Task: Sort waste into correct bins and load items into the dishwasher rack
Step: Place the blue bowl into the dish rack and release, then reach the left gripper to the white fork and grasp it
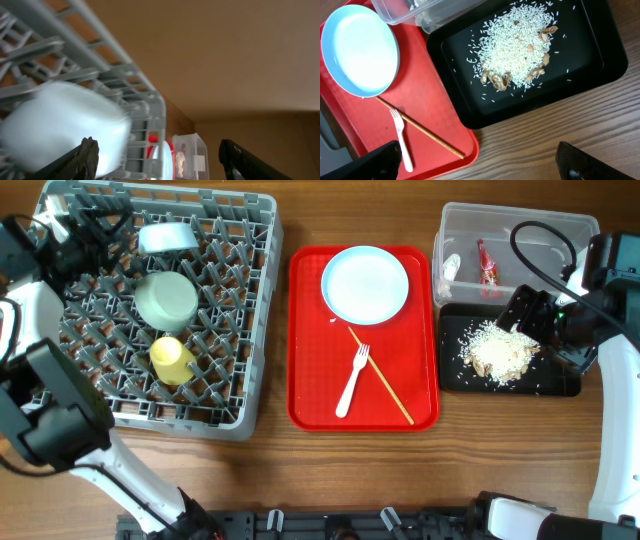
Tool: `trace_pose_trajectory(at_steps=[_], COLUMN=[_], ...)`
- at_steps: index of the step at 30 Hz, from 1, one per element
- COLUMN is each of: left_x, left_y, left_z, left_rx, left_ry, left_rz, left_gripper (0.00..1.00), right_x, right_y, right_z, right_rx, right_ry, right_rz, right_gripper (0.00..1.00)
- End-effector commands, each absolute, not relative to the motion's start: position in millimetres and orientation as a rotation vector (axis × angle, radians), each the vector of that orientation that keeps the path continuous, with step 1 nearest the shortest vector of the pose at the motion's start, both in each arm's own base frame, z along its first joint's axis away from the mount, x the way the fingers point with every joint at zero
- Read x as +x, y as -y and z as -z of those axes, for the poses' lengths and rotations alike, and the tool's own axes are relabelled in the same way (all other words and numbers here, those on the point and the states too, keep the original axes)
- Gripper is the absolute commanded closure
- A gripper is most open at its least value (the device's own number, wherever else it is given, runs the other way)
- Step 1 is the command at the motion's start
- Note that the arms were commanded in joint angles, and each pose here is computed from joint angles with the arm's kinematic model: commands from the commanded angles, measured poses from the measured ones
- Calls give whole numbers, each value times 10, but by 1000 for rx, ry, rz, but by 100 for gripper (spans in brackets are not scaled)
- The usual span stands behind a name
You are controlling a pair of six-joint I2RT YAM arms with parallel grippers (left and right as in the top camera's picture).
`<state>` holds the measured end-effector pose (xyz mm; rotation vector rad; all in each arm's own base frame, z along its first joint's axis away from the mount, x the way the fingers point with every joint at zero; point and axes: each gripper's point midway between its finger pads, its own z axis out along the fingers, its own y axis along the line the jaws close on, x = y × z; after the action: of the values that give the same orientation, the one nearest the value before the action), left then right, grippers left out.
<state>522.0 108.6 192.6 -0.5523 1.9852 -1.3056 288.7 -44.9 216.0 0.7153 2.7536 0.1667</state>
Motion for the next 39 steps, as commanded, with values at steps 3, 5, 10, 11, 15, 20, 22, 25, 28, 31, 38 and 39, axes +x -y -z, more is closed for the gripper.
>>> trace_pose_trajectory(at_steps=[3, 5, 10, 11, 15, 20, 22, 25, 28, 31, 38, 39], left_x=[5035, 4964, 4823, 4730, 4364, 3733, 3505, 3302, 3146, 3008, 2752, 2731], left_y=[-466, -68, 536, 691, 1174, 1964, 2213, 2466, 2667, 2788, 2941, 2951], left_z=[-2793, -2914, -2623, -2558, -2395, -2007, -1809, -1494, -1070, -722, -164, -124], left_rx=[-291, -202, -193, -208, -152, 107, 211, 321, 416, 486, 604, 614], left_ry=[-1948, -1986, -2228, -2291, -2442, -2661, -2744, -2839, -2942, -3020, -3126, -3132], left_rz=[1314, 1286, 893, 794, 518, 433, 419, 385, 326, 270, 167, 159], left_gripper=[22, 20, 0, 0, 0, 0, 0, 0, 0, 0, 0, 0], right_x=[2878, 2876, 2871, 2871, 2871, 2868, 2871, 2871, 2869, 2860, 2858, 2858], right_y=[476, 475, 475, 475, 475, 474, 474, 475, 474, 472, 472, 472], right_z=[-2155, -2155, -2154, -2154, -2154, -2152, -2154, -2153, -2153, -2151, -2150, -2149], right_rx=[705, 705, 696, 696, 696, 697, 696, 696, 696, 694, 695, 694], right_ry=[-2756, -2756, -2760, -2760, -2760, -2762, -2760, -2761, -2761, -2766, -2766, -2767], right_rz=[-145, -145, -143, -143, -143, -143, -143, -142, -142, -142, -142, -142], right_gripper=[0, 0, 0, 0, 0, 0, 0, 0, 0, 0, 0, 0])
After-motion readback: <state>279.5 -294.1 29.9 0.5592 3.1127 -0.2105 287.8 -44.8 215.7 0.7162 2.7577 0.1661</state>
